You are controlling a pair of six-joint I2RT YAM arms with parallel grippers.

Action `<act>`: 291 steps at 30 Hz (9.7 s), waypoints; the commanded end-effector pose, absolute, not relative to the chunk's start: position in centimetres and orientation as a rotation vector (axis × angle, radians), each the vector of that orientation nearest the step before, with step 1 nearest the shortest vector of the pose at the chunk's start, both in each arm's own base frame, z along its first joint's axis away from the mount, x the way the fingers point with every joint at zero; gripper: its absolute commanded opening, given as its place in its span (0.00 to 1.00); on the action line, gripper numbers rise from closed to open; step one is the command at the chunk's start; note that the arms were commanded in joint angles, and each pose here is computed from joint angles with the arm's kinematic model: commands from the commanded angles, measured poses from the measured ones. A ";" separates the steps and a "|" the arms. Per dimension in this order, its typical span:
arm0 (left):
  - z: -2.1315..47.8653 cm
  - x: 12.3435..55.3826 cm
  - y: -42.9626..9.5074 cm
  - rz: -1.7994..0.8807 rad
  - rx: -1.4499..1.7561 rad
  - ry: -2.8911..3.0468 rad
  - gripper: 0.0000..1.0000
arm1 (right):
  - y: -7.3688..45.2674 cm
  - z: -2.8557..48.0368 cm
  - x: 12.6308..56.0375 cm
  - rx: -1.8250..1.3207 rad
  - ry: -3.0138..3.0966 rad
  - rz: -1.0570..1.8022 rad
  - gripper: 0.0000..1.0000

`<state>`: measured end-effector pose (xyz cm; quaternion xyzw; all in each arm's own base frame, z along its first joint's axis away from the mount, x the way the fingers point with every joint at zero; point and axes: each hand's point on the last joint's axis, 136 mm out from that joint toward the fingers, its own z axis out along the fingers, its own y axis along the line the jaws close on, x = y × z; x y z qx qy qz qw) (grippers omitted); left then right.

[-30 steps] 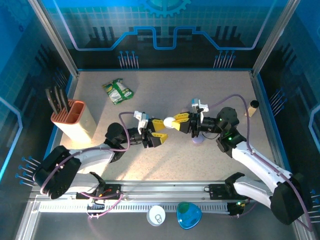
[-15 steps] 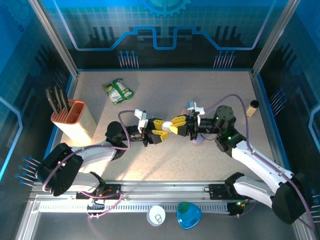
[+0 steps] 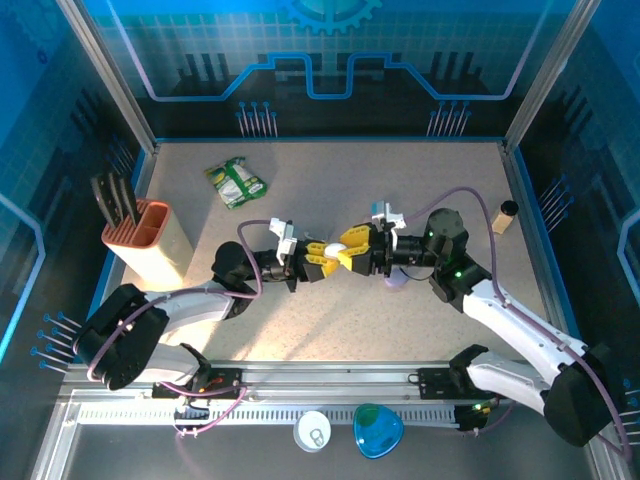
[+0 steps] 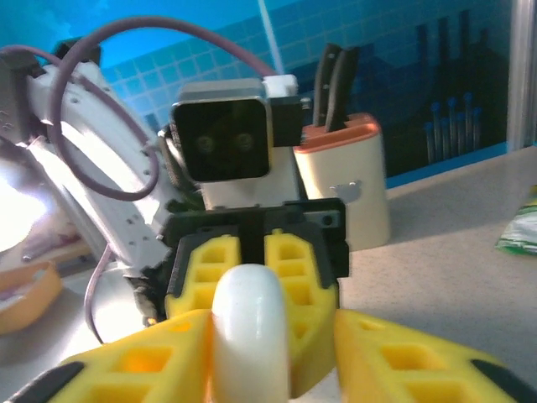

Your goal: Insert the wireless bluetooth earbuds into the charging case

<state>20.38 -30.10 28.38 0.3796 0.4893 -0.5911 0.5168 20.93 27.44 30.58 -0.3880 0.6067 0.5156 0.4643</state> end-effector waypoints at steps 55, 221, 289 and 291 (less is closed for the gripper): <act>23.6 22.5 -23.4 -1.063 0.827 1.214 0.08 | 34.2 2.9 40.6 -0.661 2.719 0.652 0.67; 23.8 27.1 -20.4 -0.889 0.635 1.274 0.07 | 31.6 23.4 35.8 -0.675 2.039 0.755 0.17; 26.1 28.5 -21.4 -0.936 0.567 1.253 0.07 | 36.0 28.1 27.2 -0.958 1.599 1.139 0.17; 26.2 28.4 -21.4 -0.939 0.565 1.247 0.07 | 36.0 27.8 27.3 -0.954 1.608 1.131 0.17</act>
